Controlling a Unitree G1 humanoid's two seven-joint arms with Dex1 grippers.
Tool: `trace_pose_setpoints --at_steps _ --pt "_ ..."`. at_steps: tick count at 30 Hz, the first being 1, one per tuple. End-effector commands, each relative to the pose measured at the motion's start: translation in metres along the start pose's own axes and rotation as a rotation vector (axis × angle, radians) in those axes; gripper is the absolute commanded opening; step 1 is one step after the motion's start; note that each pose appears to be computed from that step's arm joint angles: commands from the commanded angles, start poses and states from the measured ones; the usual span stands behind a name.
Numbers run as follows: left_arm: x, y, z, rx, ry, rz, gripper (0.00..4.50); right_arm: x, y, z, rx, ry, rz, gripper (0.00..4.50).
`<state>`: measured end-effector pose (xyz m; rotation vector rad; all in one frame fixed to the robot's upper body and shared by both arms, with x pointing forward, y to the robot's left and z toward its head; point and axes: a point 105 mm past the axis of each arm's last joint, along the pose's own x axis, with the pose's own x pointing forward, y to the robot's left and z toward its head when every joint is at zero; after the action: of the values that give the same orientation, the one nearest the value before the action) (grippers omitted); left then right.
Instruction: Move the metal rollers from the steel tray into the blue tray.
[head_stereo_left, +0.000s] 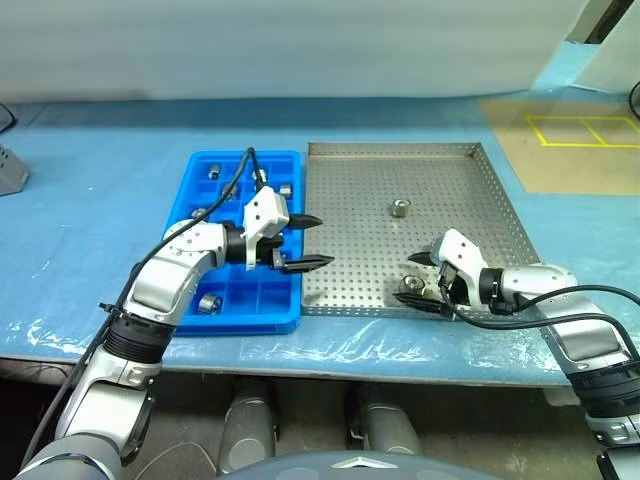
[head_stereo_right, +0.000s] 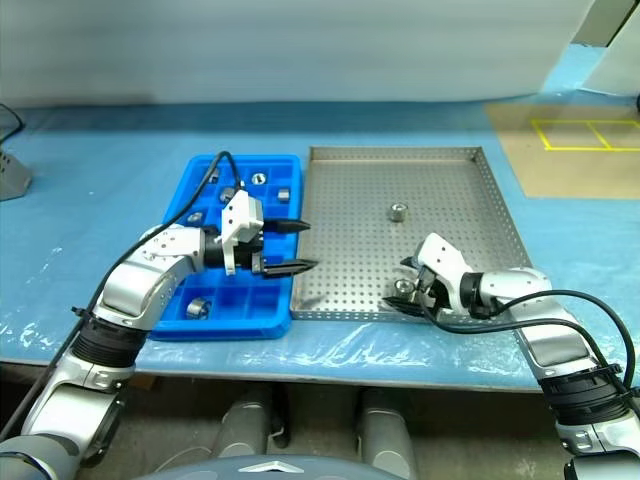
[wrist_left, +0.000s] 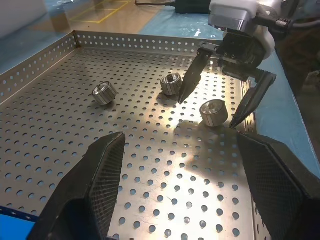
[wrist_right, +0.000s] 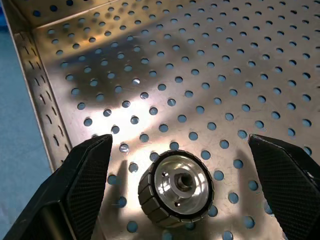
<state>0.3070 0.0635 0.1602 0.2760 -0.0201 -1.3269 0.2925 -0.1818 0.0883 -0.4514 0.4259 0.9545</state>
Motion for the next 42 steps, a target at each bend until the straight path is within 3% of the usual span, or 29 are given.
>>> trace_pose_setpoints --at_steps 1,11,14,20,21,29,34,37,42 --pt "0.000 -0.004 0.010 0.043 -0.017 -0.008 3.73 -0.002 -0.006 -0.010 0.016 0.013 -0.040 4.50" --pt "0.000 -0.004 0.004 0.048 0.008 0.013 3.73 -0.003 -0.010 -0.046 0.070 0.097 -0.027 4.50" --pt "0.001 -0.003 0.004 0.053 0.011 0.020 3.77 -0.002 -0.005 -0.043 0.067 0.082 0.016 3.90" --pt "0.004 -0.002 0.003 0.054 0.017 0.030 3.77 -0.001 -0.005 -0.039 0.050 0.067 0.029 1.84" --pt "0.004 -0.001 0.001 0.055 0.021 0.033 3.77 0.001 -0.009 -0.039 0.046 0.072 0.003 1.76" --pt "-0.004 0.000 -0.002 0.058 0.031 0.060 3.77 0.004 -0.020 -0.027 0.037 0.034 -0.040 1.76" --pt "-0.027 0.011 0.002 0.052 0.046 0.150 3.77 0.002 -0.023 0.007 -0.044 -0.036 -0.032 1.76" --pt "-0.059 0.016 0.007 0.079 0.086 0.191 3.77 0.004 -0.016 0.043 -0.102 -0.122 0.013 1.76" --pt "-0.097 0.028 0.007 0.090 0.150 0.292 3.77 0.026 -0.003 0.077 -0.194 -0.200 0.103 1.76"
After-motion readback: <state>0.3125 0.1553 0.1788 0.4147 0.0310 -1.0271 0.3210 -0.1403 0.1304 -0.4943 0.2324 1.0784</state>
